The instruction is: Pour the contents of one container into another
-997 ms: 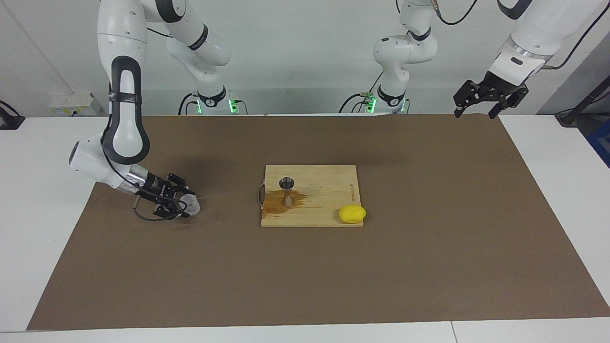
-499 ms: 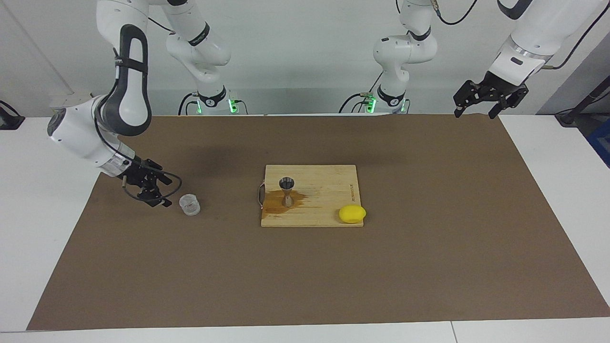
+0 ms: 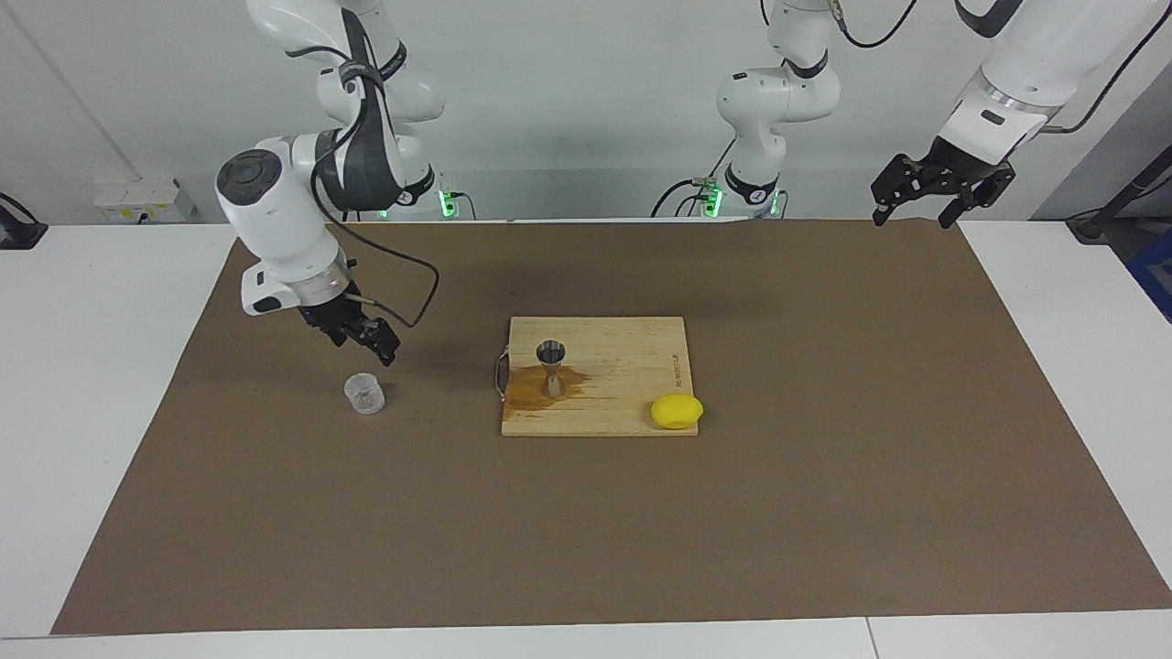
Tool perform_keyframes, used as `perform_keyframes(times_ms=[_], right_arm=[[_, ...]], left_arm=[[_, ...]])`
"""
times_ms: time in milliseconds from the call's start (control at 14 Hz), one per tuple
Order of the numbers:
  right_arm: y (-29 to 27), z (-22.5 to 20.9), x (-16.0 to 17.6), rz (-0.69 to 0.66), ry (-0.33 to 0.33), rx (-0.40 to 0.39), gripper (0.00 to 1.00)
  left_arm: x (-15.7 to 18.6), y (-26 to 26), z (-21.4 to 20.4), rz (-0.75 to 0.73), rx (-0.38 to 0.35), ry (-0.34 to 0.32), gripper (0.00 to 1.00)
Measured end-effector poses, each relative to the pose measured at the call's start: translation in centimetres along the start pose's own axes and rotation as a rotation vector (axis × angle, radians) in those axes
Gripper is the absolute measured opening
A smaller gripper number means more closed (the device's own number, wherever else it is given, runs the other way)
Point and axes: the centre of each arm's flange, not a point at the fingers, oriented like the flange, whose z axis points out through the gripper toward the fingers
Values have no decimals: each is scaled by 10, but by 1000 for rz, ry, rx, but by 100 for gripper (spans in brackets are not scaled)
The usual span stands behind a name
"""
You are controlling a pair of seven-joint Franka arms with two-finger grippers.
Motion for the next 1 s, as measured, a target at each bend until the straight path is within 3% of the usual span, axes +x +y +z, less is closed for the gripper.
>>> perform_keyframes(times_ms=[142,499,997], right_arm=[[-14,-43,-7,-70,19,-50,100],[-5,-144,-3,-228,19,-65,100],[0,-157,-17,-283,-65,-91,100]], left_arm=[[0,0,0,0,0,0,100],[0,0,0,0,0,0,100],[0,0,0,0,0,0,100]])
